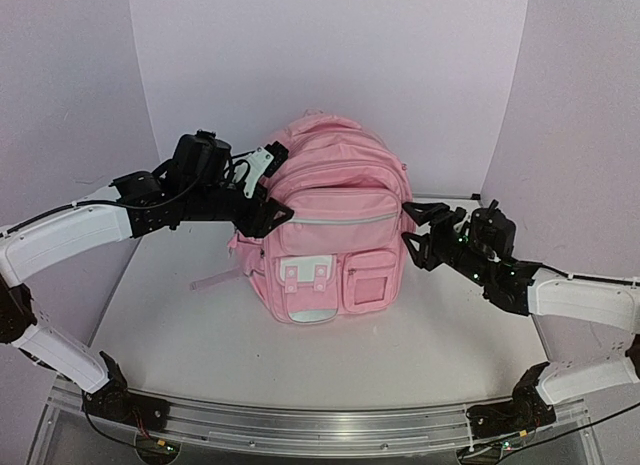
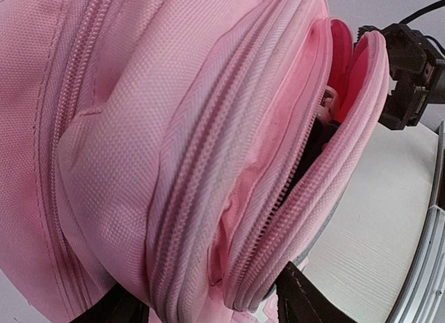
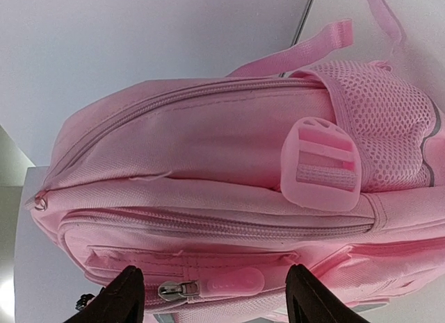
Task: Pack the student bag
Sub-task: Zip the student bag at the center of the board.
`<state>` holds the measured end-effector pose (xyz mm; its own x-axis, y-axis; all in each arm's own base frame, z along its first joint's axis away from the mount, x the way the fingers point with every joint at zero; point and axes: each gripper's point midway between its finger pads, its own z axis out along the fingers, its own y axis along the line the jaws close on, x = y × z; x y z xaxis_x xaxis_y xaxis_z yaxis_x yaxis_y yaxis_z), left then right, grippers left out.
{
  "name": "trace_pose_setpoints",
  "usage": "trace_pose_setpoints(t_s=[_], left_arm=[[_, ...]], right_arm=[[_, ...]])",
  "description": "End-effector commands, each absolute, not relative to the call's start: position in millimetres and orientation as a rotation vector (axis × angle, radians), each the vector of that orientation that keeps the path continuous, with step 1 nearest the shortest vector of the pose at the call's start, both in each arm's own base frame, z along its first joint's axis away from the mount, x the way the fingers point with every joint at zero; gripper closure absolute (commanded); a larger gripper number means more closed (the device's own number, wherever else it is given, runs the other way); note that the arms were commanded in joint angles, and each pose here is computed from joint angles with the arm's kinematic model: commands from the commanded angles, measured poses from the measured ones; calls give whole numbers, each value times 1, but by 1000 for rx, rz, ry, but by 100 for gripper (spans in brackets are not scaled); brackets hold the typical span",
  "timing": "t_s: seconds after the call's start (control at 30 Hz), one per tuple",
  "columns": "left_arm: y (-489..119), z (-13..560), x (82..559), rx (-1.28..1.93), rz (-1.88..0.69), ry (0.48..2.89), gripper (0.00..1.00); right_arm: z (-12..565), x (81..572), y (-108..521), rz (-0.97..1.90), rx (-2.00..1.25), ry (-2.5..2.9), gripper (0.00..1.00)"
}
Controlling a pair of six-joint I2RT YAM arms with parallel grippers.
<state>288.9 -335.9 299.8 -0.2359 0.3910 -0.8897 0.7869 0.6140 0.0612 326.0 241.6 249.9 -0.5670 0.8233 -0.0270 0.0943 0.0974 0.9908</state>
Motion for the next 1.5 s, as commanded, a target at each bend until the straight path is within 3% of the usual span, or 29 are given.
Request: trace_pose_setpoints(t_s=[0.0, 0.23, 0.67, 1.03, 1.47], left_arm=[[-345, 313, 292, 941, -528, 1793, 41], [-345, 315, 290, 948, -537, 1786, 43], [-347, 314, 290, 952, -543, 1791, 44], [-350, 314, 291, 964, -546, 1795, 43], [-348, 312, 288, 969, -553, 1804, 43]], right_arm=[[271, 331, 249, 1631, 918, 1647, 31], [271, 335, 258, 1672, 939, 1621, 34], [294, 331, 228, 1671, 1017, 1424, 55], [296, 333, 229, 1665, 1011, 1418, 61], [302, 338, 232, 1633, 969, 1416, 93]])
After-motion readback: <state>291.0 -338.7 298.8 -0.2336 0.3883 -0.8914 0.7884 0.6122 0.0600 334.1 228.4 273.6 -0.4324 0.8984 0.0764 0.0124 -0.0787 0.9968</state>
